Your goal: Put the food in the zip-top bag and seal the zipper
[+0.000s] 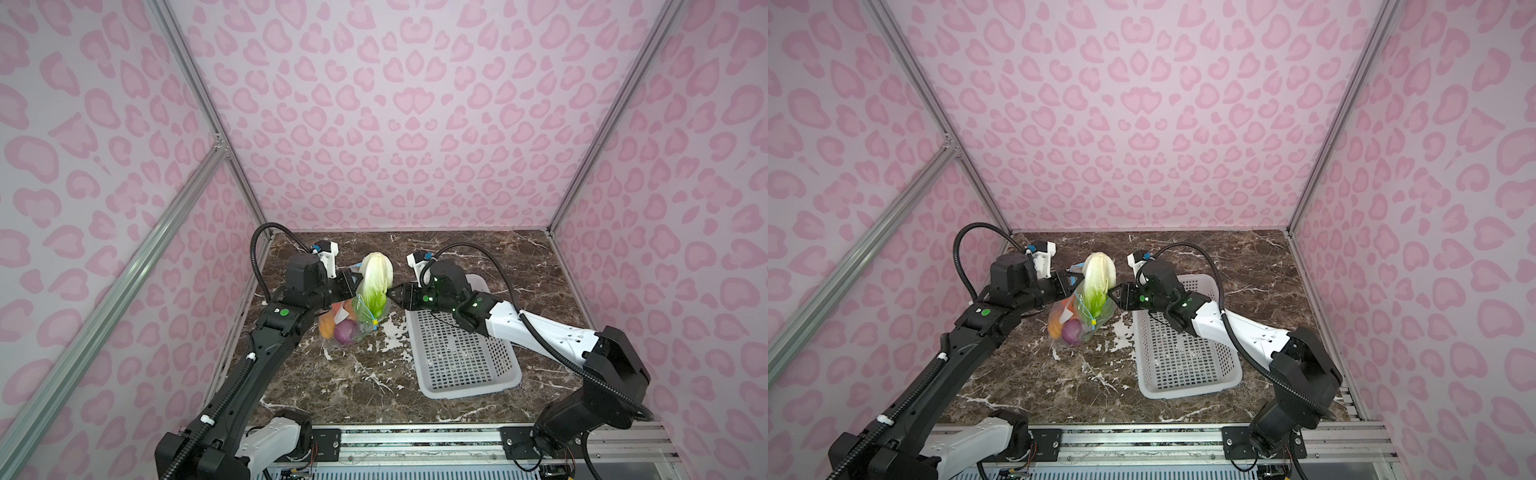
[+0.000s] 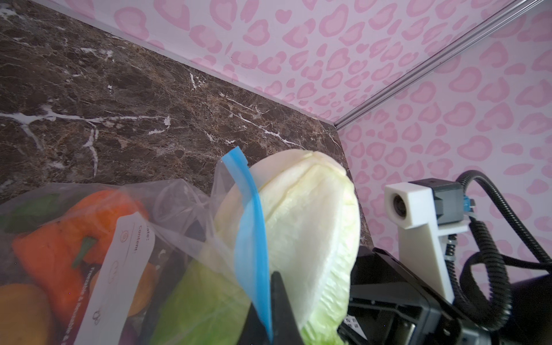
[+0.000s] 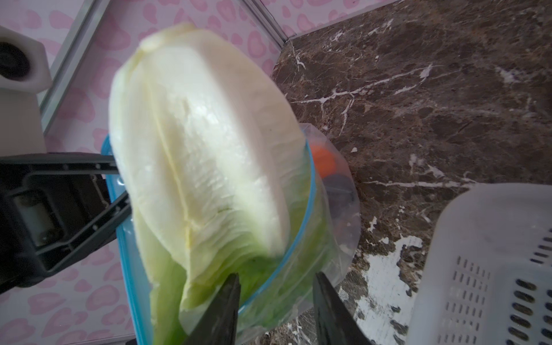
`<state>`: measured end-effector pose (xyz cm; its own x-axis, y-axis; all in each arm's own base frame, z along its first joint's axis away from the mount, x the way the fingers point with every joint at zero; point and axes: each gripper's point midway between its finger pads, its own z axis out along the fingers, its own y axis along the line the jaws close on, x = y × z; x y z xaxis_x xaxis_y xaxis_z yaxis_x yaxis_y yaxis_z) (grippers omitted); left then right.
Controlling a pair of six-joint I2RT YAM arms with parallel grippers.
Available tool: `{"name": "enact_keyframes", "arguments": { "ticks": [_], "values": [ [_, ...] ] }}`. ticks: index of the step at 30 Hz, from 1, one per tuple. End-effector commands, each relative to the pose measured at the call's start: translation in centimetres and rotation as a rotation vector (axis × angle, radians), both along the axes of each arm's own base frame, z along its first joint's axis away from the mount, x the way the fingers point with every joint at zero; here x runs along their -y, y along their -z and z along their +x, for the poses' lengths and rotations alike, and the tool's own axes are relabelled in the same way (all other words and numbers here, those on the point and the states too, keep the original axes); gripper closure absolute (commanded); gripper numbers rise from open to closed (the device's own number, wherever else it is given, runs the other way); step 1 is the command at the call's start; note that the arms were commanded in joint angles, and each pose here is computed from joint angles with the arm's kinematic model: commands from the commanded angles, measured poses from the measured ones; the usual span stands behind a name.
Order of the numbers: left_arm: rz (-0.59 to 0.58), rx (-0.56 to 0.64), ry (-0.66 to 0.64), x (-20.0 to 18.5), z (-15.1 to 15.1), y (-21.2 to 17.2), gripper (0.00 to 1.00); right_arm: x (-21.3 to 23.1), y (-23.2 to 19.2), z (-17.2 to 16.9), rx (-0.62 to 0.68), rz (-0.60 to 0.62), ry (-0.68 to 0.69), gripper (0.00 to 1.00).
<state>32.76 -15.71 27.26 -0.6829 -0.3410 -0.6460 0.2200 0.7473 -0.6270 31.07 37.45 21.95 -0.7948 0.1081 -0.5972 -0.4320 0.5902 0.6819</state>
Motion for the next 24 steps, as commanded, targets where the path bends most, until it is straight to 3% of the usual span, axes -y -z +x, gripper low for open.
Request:
{"name": "enact_keyframes", "arguments": {
  "ticks": [1, 7, 13, 19, 24],
  "values": [
    [-0.021, 0.056, -0.002, 0.1, 0.4, -1.3, 0.97, -0.6, 0.2, 0.1, -0.018, 0.017, -0.011, 0.60],
    [-0.021, 0.055, -0.002, 0.1, 0.4, -1.3, 0.97, -1.0, 1.3, 0.3, -0.049, -0.001, -0.016, 0.73],
    [-0.021, 0.055, -0.001, 0.1, 0.4, -1.3, 0.97, -0.8, 1.3, 0.6, -0.055, 0.007, -0.012, 0.99],
    [-0.021, 0.057, -0.001, 0.1, 0.4, -1.4, 0.97, -0.2, -0.3, 1.0, -0.013, 0.011, -0.007, 1.00],
    [-0.001, 0.069, -0.011, -0.2, 0.4, -1.7, 0.97, 0.6, -4.8, 0.7, 0.107, 0.023, -0.017, 1.00]
  ]
}}
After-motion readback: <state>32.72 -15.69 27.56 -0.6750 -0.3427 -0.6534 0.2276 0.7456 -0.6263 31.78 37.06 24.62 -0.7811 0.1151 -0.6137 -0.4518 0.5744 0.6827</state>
